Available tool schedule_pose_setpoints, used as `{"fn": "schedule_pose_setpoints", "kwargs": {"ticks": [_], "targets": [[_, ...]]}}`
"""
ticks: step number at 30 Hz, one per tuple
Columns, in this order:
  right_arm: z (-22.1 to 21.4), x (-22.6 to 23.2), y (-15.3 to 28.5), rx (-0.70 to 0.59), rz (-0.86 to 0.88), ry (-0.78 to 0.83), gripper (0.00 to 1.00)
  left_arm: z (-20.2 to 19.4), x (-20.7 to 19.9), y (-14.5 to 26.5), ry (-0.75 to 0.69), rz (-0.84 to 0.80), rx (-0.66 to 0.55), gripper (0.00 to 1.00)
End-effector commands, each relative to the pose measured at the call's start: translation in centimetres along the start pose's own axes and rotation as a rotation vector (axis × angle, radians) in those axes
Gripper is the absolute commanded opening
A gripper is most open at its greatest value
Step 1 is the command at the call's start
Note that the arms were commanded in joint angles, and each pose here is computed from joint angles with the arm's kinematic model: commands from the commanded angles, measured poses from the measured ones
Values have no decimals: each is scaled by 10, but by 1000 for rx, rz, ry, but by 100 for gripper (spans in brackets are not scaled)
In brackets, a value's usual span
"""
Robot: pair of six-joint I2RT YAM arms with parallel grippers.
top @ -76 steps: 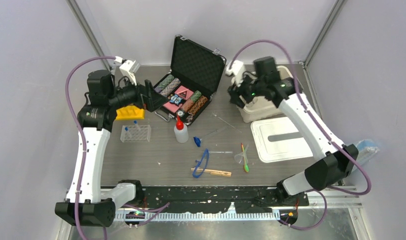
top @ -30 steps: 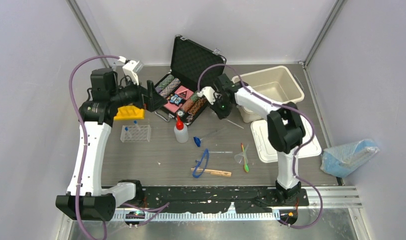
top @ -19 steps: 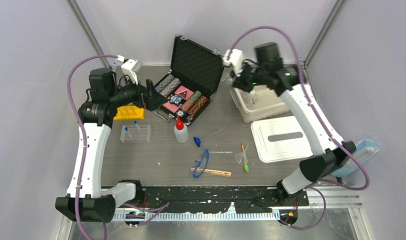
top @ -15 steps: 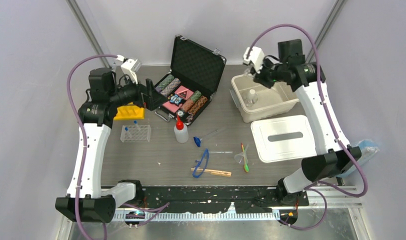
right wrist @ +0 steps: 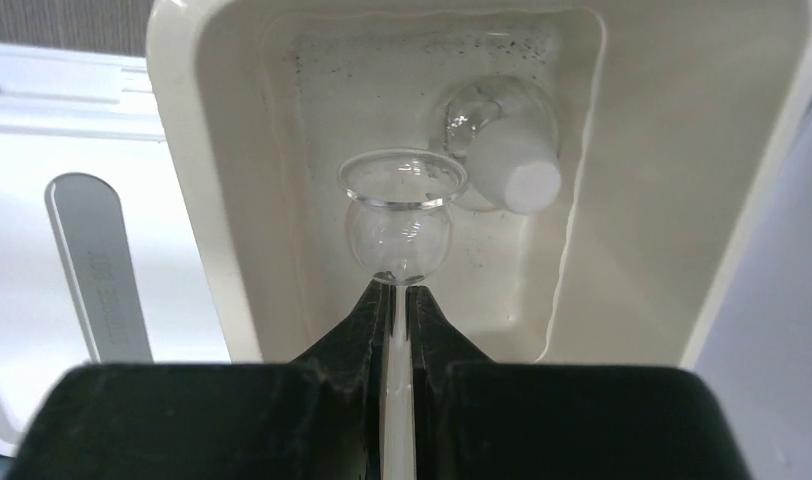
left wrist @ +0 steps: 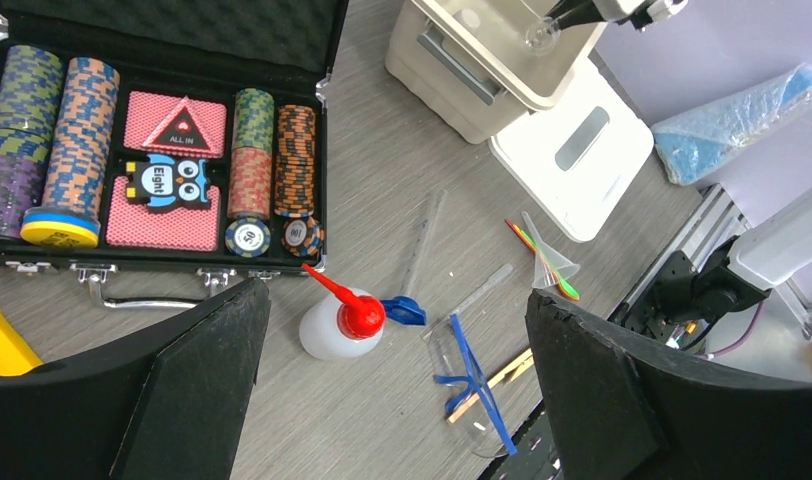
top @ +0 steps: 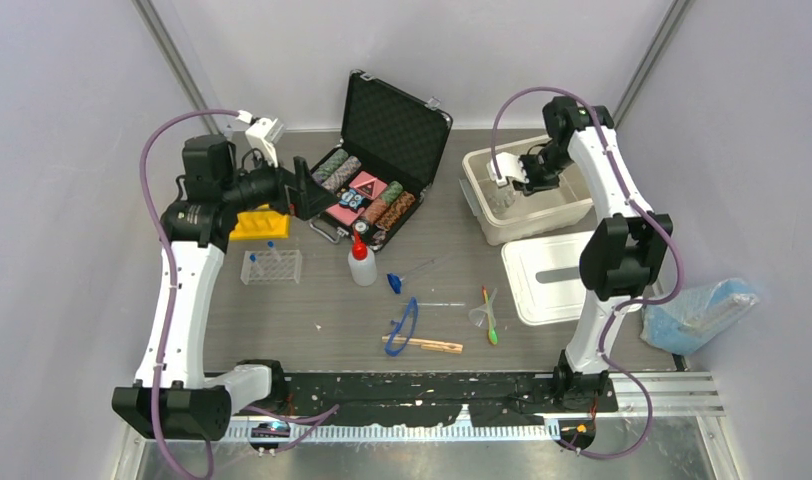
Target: Organize the chemistry lab equipment
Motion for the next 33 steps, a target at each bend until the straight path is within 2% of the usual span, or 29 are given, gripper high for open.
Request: {"fn": "schedule_pose_setpoints", "kwargs": {"ticks": [1,17,22,29,33], "targets": [[3,-6,-7,20,73,201,8,5,4,-2,-18,4,-21,100],[-28,-27,-82,48,150,229,10,6,17,-11,-12,26,36,100],[-34,-30,-104,23,168,215,14,8,21,-14,-9,31,54,100],[-50,-38,-109,-24,123,203,15,6,23,-15,-5,42,77,100],[-61,-33,-109,-7,146,256,15,7,27,-19,3,40,85,100]]}}
Point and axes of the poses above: each gripper's point midway between its finger pads, its own y axis back along the fingers, its own x axis along the line the jaws close on, z = x × y, the point moved 10 cm from there along y, back along the fingers, and after that the axes turned 11 degrees about -y, right-handed, at the moved point
